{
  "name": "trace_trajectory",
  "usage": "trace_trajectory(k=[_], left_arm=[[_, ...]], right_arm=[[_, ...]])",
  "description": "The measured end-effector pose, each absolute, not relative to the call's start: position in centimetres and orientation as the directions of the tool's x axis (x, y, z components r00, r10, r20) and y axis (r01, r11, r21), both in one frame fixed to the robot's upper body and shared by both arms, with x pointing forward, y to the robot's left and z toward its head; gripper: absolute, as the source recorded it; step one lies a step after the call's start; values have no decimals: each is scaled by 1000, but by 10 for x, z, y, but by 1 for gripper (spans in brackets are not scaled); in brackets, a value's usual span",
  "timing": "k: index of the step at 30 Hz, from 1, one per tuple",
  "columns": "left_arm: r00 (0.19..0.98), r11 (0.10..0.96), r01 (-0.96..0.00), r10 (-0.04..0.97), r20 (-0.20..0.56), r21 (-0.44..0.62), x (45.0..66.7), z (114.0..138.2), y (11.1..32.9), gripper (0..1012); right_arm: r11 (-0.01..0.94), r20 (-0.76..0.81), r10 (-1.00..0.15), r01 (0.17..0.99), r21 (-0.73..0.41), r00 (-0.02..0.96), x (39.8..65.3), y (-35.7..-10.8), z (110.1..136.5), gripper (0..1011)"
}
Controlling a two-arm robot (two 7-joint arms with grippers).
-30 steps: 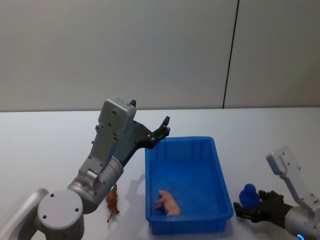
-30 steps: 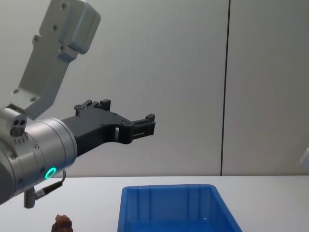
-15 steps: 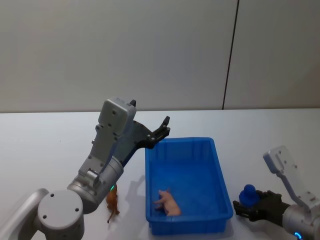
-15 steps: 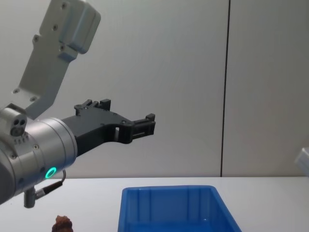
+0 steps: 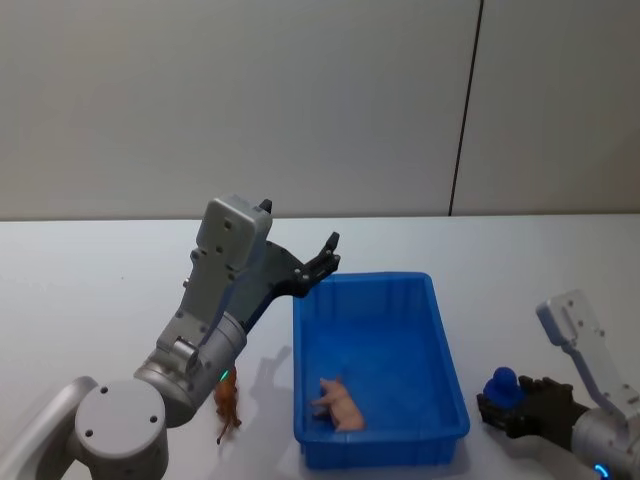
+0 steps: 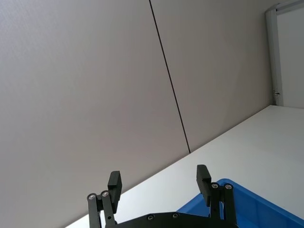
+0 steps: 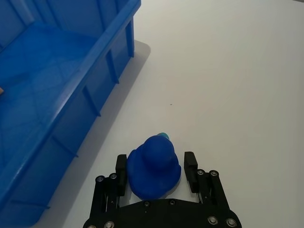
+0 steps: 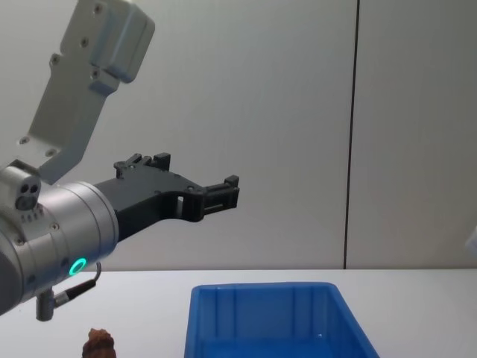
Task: Pick up the two dolls from the table and place them into the box.
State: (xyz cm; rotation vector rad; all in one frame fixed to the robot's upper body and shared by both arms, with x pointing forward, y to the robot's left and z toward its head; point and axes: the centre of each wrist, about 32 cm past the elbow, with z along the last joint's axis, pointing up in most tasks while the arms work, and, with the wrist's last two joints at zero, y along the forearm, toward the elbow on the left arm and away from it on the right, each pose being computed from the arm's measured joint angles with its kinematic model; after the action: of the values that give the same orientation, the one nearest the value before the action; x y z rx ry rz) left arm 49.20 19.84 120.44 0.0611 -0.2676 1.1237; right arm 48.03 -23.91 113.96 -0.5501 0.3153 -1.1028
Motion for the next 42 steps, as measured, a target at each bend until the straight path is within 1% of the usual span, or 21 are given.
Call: trace_trajectory(k=[16,32,42], left_arm=[[404,434,-897,882,243,-86,492,1204,198,1001],[404,434,-897,882,243,-86,492,1204,198,1001],[404,434,-897,882,243,-86,492,1204,198,1001]], right_arm=[[314,40,-915,772,-553,401,478,-242,1140,605],[312,43,-916,778,-546,398,478,-242,1142,503],[308,72,-918,816,-489,390,477,-242,1150,443]])
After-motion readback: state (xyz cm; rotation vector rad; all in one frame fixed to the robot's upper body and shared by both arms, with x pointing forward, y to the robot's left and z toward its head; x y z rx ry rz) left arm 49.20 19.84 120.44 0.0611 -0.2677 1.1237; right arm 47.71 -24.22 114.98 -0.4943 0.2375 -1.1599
